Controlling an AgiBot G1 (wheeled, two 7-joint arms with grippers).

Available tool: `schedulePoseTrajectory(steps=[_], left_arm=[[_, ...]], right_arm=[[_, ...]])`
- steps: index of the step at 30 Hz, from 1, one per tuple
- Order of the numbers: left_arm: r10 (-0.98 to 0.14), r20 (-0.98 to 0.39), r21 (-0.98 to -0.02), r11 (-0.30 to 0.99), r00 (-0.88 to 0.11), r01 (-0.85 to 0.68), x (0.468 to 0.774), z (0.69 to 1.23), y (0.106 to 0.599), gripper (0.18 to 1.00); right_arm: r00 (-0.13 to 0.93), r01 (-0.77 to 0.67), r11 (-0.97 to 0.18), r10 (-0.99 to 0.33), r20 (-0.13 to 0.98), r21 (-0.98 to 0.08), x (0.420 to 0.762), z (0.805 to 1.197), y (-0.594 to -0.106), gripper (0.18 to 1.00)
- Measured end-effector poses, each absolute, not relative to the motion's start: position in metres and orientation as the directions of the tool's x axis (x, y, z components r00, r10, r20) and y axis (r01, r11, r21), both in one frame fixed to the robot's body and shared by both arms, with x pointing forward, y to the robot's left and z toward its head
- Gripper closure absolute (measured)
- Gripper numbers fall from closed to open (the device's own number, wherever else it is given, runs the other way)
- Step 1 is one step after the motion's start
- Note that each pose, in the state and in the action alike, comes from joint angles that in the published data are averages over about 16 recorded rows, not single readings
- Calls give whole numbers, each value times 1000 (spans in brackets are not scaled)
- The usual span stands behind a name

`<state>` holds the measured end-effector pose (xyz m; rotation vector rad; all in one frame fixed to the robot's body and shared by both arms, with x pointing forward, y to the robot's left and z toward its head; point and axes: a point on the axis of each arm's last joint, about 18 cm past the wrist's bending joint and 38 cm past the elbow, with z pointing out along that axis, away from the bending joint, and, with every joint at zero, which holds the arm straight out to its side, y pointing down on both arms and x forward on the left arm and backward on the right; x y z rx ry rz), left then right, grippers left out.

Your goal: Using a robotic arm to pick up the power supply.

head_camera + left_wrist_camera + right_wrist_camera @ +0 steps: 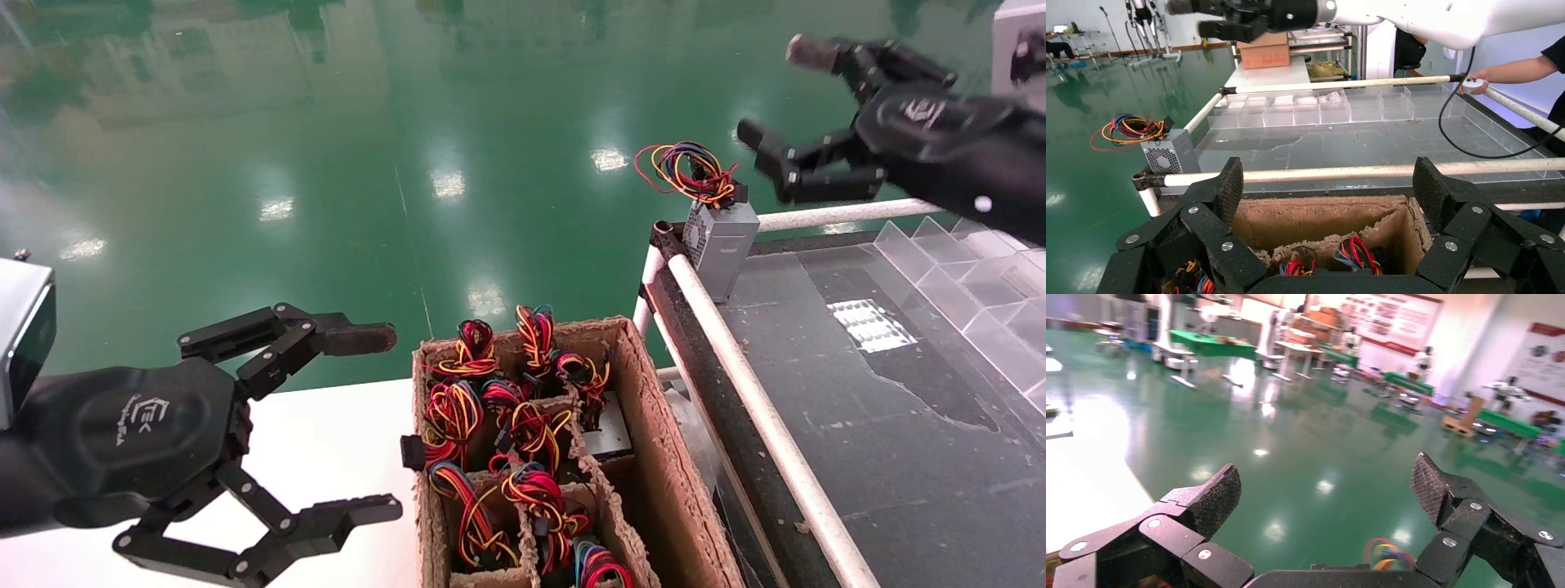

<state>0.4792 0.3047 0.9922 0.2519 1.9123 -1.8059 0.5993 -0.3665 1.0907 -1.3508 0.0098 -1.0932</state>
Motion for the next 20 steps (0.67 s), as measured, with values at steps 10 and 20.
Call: schedulePoseTrajectory(steps=[10,20], left_arm=[[-198,-469,-883,106,-861,457,479,992,305,183],[-198,-469,-883,106,-861,457,479,992,305,183]], right_arm=[[665,585,-127,-489,564,-801,559,1057,-344,178],[748,548,-112,-379,546,-829,529,1032,-328,178]])
